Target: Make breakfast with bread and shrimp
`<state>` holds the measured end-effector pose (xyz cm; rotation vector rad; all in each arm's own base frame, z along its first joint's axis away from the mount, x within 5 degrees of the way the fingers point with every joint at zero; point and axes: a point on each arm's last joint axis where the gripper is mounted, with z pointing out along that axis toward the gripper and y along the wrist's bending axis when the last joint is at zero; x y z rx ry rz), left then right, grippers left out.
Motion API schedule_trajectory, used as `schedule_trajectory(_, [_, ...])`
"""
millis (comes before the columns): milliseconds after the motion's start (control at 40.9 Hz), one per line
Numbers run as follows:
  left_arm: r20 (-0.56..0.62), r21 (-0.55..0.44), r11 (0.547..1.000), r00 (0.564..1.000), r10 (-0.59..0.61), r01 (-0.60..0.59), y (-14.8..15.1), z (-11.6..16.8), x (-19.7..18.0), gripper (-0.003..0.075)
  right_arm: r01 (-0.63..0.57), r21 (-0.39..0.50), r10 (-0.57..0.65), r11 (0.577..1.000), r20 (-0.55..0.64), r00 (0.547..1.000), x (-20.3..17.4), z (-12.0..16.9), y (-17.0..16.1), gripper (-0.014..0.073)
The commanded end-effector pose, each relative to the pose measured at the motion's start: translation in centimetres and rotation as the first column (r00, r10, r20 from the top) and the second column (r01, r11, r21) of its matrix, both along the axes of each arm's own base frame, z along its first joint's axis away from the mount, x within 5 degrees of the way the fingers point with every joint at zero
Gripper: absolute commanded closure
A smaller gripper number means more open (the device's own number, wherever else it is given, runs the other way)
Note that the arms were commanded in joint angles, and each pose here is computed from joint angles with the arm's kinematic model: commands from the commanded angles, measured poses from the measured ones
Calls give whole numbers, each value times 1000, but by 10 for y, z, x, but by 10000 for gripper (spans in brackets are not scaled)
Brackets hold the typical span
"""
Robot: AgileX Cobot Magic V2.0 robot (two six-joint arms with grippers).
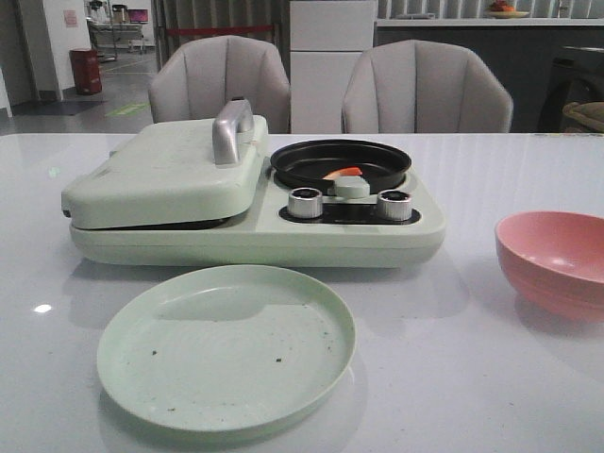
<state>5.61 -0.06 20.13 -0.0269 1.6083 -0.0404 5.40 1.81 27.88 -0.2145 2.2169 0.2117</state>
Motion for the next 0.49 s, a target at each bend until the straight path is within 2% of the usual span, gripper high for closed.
schedule_trajectory(0, [93,23,1000,996,3,-5,0,1,0,619,10,22,-11,1000,89,996,4,13,0,548])
schedule_trajectory(464, [94,0,1000,996,3,-3,0,1,0,619,10,22,-11,1000,89,996,4,13,0,548])
